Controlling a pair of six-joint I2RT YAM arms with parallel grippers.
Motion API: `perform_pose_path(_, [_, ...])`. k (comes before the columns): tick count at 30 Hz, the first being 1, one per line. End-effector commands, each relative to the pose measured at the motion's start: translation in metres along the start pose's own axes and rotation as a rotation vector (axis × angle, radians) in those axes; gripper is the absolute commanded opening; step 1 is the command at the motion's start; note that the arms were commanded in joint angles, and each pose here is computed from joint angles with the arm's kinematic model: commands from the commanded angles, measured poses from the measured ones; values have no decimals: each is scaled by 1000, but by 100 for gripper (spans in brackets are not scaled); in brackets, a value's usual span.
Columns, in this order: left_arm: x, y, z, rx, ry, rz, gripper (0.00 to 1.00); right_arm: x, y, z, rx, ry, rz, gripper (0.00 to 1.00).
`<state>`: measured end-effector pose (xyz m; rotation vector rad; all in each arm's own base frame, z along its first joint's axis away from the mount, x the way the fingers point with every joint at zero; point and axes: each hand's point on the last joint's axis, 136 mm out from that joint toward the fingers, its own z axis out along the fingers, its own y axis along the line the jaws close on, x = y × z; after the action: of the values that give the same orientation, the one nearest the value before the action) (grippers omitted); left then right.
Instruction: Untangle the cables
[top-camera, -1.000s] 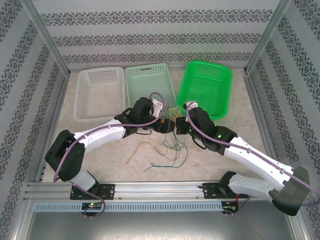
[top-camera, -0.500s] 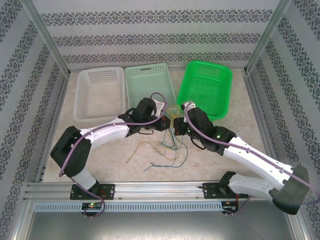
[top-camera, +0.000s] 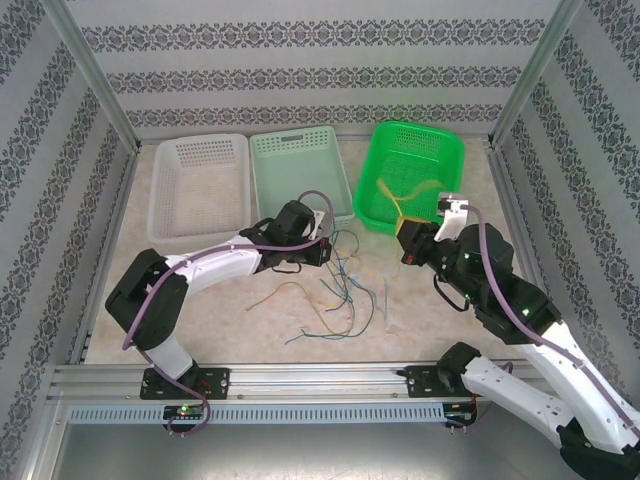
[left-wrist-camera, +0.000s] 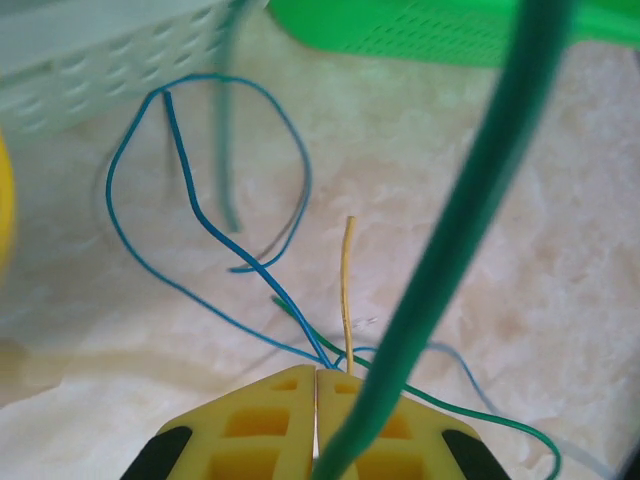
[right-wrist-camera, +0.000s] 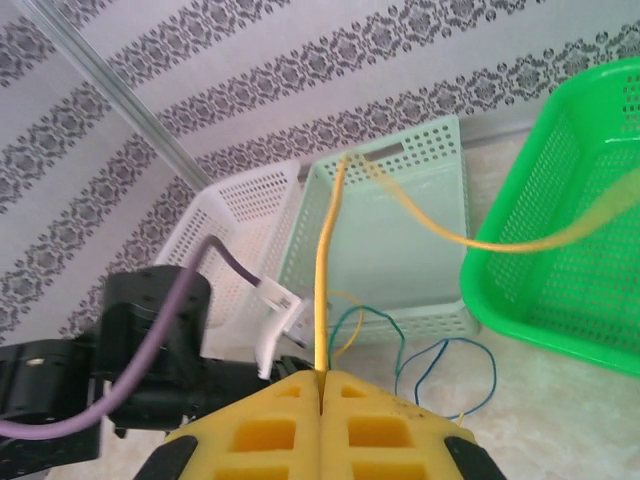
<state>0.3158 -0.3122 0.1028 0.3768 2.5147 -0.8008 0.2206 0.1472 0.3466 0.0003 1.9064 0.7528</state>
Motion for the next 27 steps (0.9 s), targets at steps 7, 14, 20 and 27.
perform_pose_path(7, [14, 7, -1, -37, 61, 44, 16, -25, 10, -10, -16, -63, -65, 0])
perform_pose_path(14, [6, 11, -15, -78, 15, 56, 62, -38, -1, -4, 73, -118, -150, 0])
perform_pose_path(20, [-7, 17, -38, -160, -49, 76, 81, -36, -18, 9, 185, -104, -223, 0])
perform_pose_path(27, [-47, -14, -87, -103, -230, 176, 100, -39, -11, 28, 190, -96, -262, 0])
